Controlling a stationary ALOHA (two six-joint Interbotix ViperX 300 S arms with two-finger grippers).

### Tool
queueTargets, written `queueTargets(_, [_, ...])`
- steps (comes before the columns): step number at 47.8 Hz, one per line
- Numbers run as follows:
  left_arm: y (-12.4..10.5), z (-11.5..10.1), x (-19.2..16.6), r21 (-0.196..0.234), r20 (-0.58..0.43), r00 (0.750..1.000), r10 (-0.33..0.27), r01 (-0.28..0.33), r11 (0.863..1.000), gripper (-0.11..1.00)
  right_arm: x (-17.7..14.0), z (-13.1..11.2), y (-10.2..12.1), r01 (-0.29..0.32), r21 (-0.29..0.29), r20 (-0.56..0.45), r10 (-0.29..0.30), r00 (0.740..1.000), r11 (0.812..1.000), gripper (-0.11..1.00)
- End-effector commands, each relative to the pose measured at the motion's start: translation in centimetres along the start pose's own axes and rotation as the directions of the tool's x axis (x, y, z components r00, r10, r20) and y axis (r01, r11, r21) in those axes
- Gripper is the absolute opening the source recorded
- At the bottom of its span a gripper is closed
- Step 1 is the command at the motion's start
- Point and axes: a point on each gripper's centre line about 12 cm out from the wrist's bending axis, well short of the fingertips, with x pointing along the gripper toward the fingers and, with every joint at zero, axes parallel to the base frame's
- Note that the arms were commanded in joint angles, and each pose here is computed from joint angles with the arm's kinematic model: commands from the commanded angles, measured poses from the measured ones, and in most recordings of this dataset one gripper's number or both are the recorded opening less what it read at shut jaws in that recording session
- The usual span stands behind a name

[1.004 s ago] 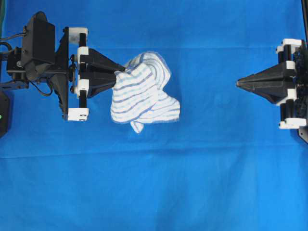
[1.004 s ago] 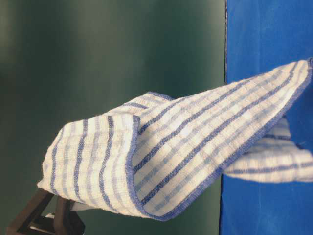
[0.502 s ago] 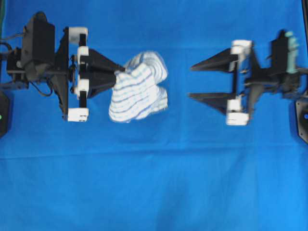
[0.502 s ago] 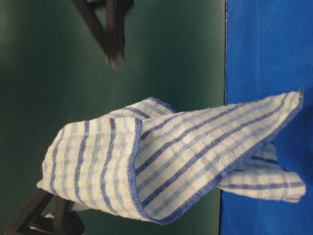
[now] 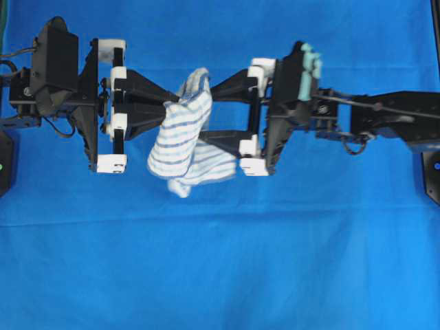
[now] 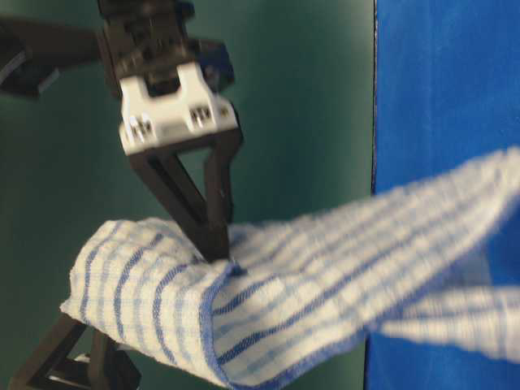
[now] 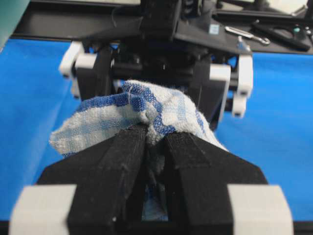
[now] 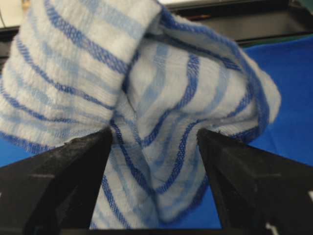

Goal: Hand over the towel.
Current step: 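Move the right gripper to the towel and close on it, then open the left gripper and pull it back, right gripper holding towel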

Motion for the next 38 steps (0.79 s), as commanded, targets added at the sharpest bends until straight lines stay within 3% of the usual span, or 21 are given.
queueTargets(1, [-0.11,0.78,-0.15,0.0,0.029,1.0,-0.003,0.003,1.0,0.05,0.4,1.59,0.09,-0.001,0.003,0.04,0.001,0.999,1.0,0.71])
queueTargets(18, [-0.1,0.69,-0.25,0.003,0.028,1.0,-0.003,0.003,1.0,0.05,0.59,1.85,-0.11,0.006,0.009,0.051,-0.006,0.999,1.0,0.68])
queueTargets(21, [-0.1,0.69,-0.25,0.002,0.028,1.0,-0.002,0.002,1.0,0.05,0.6,1.79,-0.17,0.007,0.008,0.045,-0.007,0.999,1.0,0.56])
queueTargets(29, [-0.2,0.72,-0.21,0.003,0.029,1.0,-0.005,0.005,1.0,0.05,0.61,1.53,-0.15,0.005,-0.007,0.023,-0.005,1.0,1.0,0.07])
queueTargets(38, [-0.2,0.8,-0.05,-0.001,0.035,0.999,-0.005,0.005,1.0,0.05,0.63,1.37,-0.13,0.004,-0.008,0.007,-0.004,1.0,1.0,0.04])
